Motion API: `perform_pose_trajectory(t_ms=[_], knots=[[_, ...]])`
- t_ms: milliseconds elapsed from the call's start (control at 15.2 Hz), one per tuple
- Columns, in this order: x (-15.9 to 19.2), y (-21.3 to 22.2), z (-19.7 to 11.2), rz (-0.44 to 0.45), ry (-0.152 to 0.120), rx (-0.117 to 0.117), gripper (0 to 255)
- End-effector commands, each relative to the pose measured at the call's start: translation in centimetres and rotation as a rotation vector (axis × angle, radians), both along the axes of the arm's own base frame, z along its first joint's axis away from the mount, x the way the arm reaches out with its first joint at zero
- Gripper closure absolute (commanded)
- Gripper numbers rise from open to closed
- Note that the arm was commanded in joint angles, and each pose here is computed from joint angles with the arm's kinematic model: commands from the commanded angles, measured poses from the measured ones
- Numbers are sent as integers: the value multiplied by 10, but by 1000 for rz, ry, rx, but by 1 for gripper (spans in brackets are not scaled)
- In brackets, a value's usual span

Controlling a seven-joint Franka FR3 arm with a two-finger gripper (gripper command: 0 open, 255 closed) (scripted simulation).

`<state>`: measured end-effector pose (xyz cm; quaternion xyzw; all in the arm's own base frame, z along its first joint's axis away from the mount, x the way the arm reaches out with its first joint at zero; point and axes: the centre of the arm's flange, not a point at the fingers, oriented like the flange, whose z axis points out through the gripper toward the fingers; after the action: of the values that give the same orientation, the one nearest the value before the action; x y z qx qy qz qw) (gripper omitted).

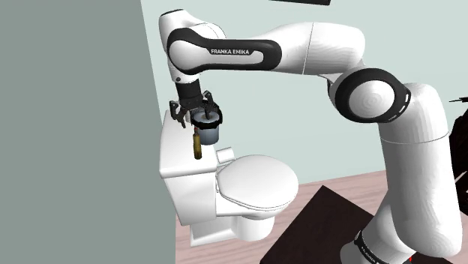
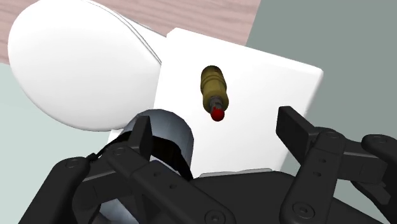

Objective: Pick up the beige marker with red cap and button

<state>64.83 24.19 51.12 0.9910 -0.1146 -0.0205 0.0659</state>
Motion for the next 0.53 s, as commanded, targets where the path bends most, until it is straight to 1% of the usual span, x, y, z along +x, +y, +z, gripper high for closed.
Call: perform_pose_trajectory(t_ms=[0, 396, 462], knots=[[5, 3, -6, -6, 2, -4, 0], [5, 3, -41, -6, 2, -4, 0], [5, 3, -41, -6, 2, -4, 0]])
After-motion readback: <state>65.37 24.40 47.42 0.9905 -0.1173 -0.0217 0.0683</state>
